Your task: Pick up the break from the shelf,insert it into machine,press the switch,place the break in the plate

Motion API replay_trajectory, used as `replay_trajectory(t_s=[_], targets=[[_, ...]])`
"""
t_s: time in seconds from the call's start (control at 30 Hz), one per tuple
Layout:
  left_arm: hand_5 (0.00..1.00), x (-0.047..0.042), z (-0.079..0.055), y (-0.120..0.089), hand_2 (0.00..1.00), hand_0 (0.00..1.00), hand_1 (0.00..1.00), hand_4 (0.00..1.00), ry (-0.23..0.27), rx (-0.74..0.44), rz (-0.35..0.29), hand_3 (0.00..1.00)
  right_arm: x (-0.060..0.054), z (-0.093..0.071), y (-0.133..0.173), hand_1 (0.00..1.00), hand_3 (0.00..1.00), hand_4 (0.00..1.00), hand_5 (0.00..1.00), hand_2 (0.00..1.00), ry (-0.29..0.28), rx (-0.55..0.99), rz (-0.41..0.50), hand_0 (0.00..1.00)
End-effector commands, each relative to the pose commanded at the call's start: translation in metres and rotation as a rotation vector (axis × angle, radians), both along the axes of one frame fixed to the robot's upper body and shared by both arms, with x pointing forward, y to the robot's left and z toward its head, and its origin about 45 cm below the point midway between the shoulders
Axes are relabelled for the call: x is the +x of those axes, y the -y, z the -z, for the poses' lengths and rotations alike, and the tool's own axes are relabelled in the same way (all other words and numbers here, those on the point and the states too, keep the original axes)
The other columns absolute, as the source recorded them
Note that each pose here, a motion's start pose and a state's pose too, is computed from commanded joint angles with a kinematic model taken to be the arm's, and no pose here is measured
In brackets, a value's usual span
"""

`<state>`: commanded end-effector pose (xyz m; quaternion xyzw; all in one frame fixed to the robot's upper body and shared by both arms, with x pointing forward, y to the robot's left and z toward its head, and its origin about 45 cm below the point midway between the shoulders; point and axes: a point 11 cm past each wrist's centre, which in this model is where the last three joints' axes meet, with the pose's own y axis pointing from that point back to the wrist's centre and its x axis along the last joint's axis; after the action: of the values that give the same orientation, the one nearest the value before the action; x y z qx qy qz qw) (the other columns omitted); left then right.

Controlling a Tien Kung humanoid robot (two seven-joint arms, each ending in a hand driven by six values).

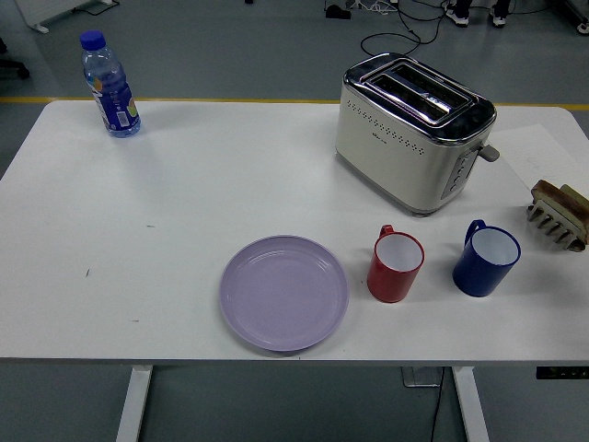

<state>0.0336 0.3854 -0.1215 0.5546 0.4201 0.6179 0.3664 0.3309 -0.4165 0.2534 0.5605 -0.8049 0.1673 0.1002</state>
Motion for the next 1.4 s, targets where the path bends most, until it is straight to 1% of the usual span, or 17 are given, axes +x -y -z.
replay_trajectory(t_s=[0.1,0.27,0.3,0.4,0.47,0.53,0.7,0.73,0.83,1.0,1.07,1.1,1.13,1.23,1.3,1.33,1.4], targets=[[0.889,0.0001,0.000,0.000,0.523,0.635,0.533,0.286,0.000,0.000,0.000,0.530,0.002,0.000,-0.006,0.822,0.894,0.796,0.037,0.906,-0.025,-0.071,-0.011,0.874],[0.889,0.0005,0.000,0.000,0.522,0.635,0.532,0.287,0.000,0.001,0.001,0.530,0.009,0.005,-0.026,0.831,0.901,0.801,0.050,0.913,-0.116,-0.280,-0.048,0.887],[0.889,0.0006,0.000,-0.001,0.522,0.635,0.532,0.287,0.000,0.001,0.001,0.530,0.010,0.005,-0.028,0.831,0.901,0.801,0.050,0.913,-0.125,-0.318,-0.048,0.887],[0.889,0.0015,-0.001,-0.001,0.519,0.635,0.531,0.287,0.001,0.002,0.001,0.529,0.016,0.009,-0.038,0.839,0.905,0.804,0.065,0.920,-0.180,-0.441,-0.054,0.894],[0.889,0.0016,-0.001,-0.002,0.519,0.635,0.531,0.287,0.002,0.003,-0.001,0.529,0.019,0.011,-0.041,0.839,0.905,0.804,0.065,0.920,-0.206,-0.513,-0.052,0.894],[0.890,0.0019,-0.001,-0.002,0.516,0.635,0.531,0.288,0.003,0.004,-0.002,0.529,0.023,0.013,-0.045,0.851,0.906,0.806,0.076,0.928,-0.231,-0.550,-0.055,0.909],[0.890,0.0025,-0.001,-0.003,0.516,0.635,0.531,0.288,0.004,0.005,-0.002,0.529,0.030,0.019,-0.052,0.851,0.906,0.806,0.076,0.928,-0.265,-0.557,-0.059,0.909],[0.890,0.0027,-0.001,-0.003,0.515,0.635,0.530,0.288,0.004,0.006,-0.003,0.530,0.033,0.020,-0.053,0.831,0.904,0.806,0.088,0.909,-0.275,-0.557,-0.058,0.907],[0.890,0.0030,-0.001,-0.003,0.515,0.635,0.530,0.288,0.006,0.006,-0.004,0.530,0.037,0.024,-0.056,0.831,0.904,0.806,0.088,0.909,-0.299,-0.558,-0.055,0.907],[0.889,0.0037,-0.001,-0.003,0.514,0.635,0.529,0.288,0.007,0.007,-0.004,0.527,0.049,0.025,-0.059,0.823,0.893,0.801,0.090,0.891,-0.333,-0.623,-0.026,0.900],[0.889,0.0037,-0.001,-0.003,0.514,0.635,0.529,0.288,0.007,0.007,-0.005,0.527,0.052,0.025,-0.059,0.823,0.893,0.801,0.090,0.891,-0.340,-0.644,-0.019,0.900],[0.889,0.0037,-0.001,-0.003,0.514,0.635,0.529,0.288,0.007,0.007,-0.005,0.527,0.055,0.025,-0.058,0.823,0.893,0.801,0.090,0.891,-0.358,-0.667,-0.012,0.900],[0.888,0.0036,-0.001,-0.003,0.513,0.635,0.528,0.290,0.006,0.007,-0.006,0.528,0.056,0.025,-0.058,0.808,0.868,0.801,0.100,0.848,-0.363,-0.672,-0.010,0.878],[0.888,0.0027,-0.001,-0.003,0.513,0.635,0.528,0.290,0.005,0.007,-0.007,0.528,0.060,0.028,-0.054,0.808,0.868,0.801,0.100,0.848,-0.422,-0.716,0.011,0.878],[0.888,0.0022,-0.001,-0.003,0.513,0.635,0.528,0.290,0.004,0.007,-0.008,0.528,0.060,0.029,-0.053,0.808,0.868,0.801,0.100,0.848,-0.441,-0.739,0.025,0.878],[0.888,0.0017,-0.001,-0.003,0.512,0.635,0.527,0.290,0.003,0.007,-0.008,0.527,0.060,0.029,-0.053,0.721,0.824,0.793,0.103,0.744,-0.449,-0.747,0.031,0.764],[0.888,0.0009,-0.001,-0.003,0.512,0.635,0.527,0.290,0.001,0.007,-0.009,0.527,0.060,0.030,-0.053,0.721,0.824,0.793,0.103,0.744,-0.466,-0.749,0.040,0.764]])
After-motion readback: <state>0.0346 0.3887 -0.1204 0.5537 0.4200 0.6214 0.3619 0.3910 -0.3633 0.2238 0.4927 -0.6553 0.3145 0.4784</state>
